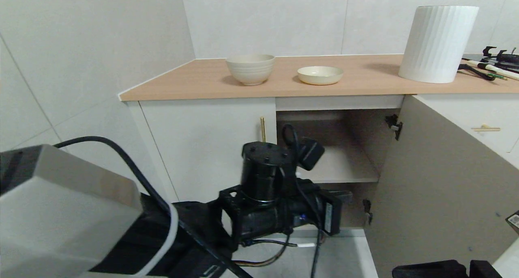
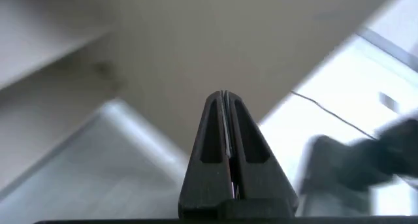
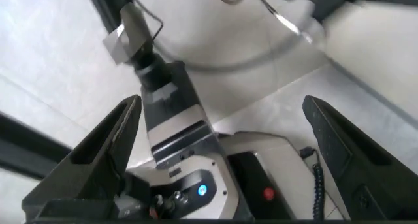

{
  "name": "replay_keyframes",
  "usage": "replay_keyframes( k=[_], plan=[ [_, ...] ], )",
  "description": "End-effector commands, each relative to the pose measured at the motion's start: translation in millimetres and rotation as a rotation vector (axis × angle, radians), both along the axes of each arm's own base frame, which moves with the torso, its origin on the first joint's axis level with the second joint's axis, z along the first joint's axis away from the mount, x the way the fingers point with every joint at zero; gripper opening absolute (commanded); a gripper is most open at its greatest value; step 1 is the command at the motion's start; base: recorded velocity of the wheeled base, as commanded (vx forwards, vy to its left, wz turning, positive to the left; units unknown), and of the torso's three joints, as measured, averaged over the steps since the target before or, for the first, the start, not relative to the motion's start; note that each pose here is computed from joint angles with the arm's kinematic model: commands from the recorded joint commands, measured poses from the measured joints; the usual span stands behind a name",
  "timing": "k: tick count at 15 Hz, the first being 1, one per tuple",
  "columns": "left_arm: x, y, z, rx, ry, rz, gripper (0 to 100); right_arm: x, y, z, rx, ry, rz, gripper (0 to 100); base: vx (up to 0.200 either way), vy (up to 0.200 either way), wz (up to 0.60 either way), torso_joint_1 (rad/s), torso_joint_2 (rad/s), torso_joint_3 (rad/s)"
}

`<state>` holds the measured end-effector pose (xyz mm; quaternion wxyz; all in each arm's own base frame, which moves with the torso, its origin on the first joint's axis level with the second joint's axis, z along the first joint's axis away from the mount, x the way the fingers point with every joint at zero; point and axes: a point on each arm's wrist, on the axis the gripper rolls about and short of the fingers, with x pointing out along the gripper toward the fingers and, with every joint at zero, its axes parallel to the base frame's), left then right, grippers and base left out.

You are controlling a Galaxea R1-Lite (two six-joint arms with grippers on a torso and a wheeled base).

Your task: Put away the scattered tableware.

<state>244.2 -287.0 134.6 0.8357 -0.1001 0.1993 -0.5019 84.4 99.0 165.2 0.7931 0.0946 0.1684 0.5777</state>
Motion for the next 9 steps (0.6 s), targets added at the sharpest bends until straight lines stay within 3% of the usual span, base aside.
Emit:
replay_keyframes(
  k=[1, 2, 3, 4, 5, 7, 9],
  plan=[
    [6.8, 61.1, 14.0, 0.002, -0.029, 0.146, 0, 13.6, 7.0, 3.0, -0.013, 0.011, -0.043, 100, 0.0, 0.0, 0.0, 0.0, 0.0, 0.0],
    [9.7, 97.7, 16.0, 0.058, -0.079, 0.262, 0, 32.3, 13.7, 5.8, -0.036, 0.026, -0.119, 100, 0.0, 0.0, 0.0, 0.0, 0.0, 0.0],
    [9.7, 97.7, 16.0, 0.058, -0.079, 0.262, 0, 32.3, 13.7, 5.8, -0.036, 0.026, -0.119, 100, 0.0, 0.0, 0.0, 0.0, 0.0, 0.0],
    [4.4, 131.3, 25.9, 0.103, -0.139, 0.453, 0, 59.9, 28.6, 14.4, -0.06, 0.014, -0.216, 100, 0.0, 0.0, 0.0, 0.0, 0.0, 0.0],
    [1.2, 143.3, 30.0, 0.114, -0.155, 0.546, 0, 79.4, 36.1, 19.0, -0.08, -0.005, -0.296, 100, 0.0, 0.0, 0.0, 0.0, 0.0, 0.0],
    [-2.0, 172.8, 40.3, 0.105, -0.178, 0.672, 0, 114.1, 56.2, 21.0, -0.162, -0.037, -0.441, 100, 0.0, 0.0, 0.0, 0.0, 0.0, 0.0],
    [-7.0, 194.3, 49.8, 0.081, -0.197, 0.732, 0, 147.5, 65.6, 33.3, -0.174, -0.089, -0.531, 100, 0.0, 0.0, 0.0, 0.0, 0.0, 0.0]
  ],
)
